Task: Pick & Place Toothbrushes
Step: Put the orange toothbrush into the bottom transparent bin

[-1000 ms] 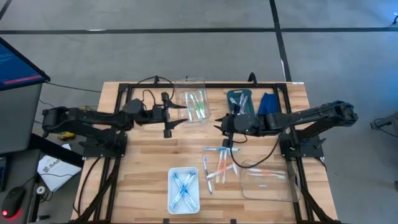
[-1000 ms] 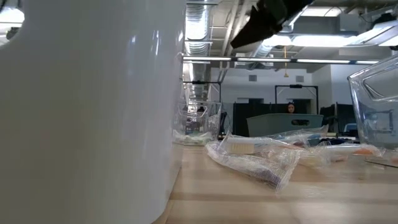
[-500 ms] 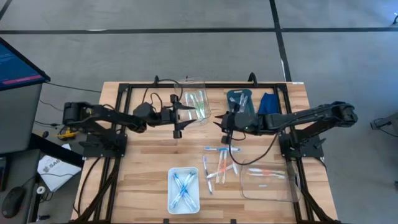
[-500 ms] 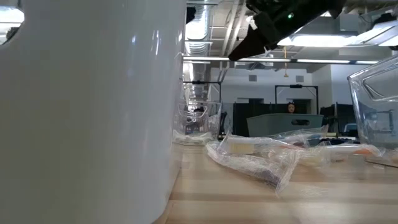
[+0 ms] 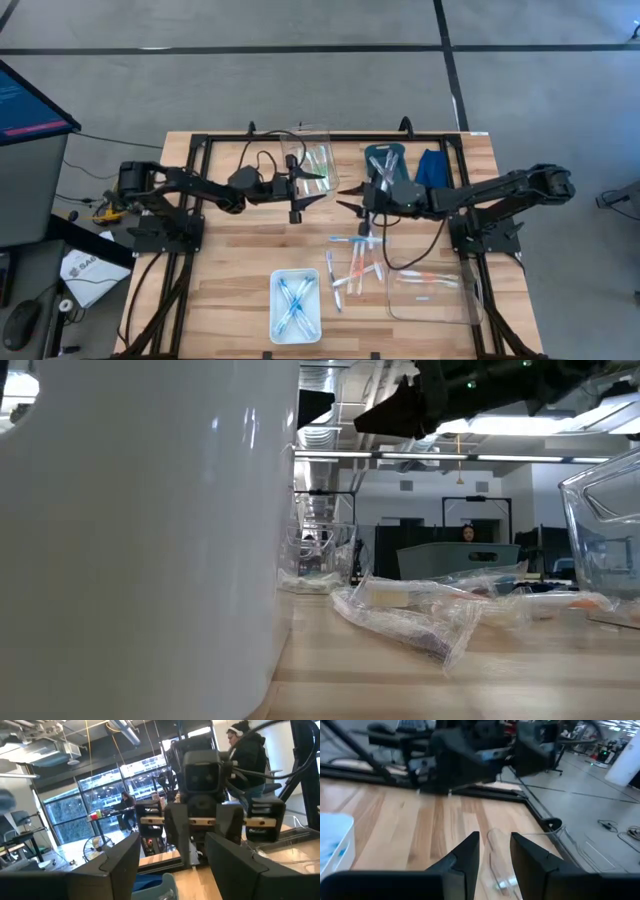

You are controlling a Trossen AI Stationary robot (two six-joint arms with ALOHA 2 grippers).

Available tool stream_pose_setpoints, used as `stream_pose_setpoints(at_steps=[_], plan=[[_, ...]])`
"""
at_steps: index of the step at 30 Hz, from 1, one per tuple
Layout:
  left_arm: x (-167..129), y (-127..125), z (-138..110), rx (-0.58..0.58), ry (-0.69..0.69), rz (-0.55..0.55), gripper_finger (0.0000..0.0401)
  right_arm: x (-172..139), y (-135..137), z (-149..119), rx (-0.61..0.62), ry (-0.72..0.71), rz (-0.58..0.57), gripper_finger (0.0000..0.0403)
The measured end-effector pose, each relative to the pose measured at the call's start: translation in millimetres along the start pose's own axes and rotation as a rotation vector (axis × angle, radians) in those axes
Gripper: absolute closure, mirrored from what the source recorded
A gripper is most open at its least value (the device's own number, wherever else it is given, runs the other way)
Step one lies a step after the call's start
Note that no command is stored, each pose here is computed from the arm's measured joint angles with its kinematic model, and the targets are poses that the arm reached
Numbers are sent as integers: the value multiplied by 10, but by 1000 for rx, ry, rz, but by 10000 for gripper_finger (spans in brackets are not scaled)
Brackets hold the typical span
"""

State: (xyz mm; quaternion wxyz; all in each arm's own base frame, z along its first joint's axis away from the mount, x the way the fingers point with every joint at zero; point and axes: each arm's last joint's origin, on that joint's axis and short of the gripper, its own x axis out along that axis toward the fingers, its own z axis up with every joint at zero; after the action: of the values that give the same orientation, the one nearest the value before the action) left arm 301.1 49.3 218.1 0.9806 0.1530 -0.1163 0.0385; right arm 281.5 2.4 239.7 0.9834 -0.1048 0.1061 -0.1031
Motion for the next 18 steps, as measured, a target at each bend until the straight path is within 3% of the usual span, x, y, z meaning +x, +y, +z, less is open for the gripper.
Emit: stream_pose_setpoints(at_steps=[18], plan=[[41,9,16,-17,-10,3,183,37,-6,-17,56,-18,21,300]])
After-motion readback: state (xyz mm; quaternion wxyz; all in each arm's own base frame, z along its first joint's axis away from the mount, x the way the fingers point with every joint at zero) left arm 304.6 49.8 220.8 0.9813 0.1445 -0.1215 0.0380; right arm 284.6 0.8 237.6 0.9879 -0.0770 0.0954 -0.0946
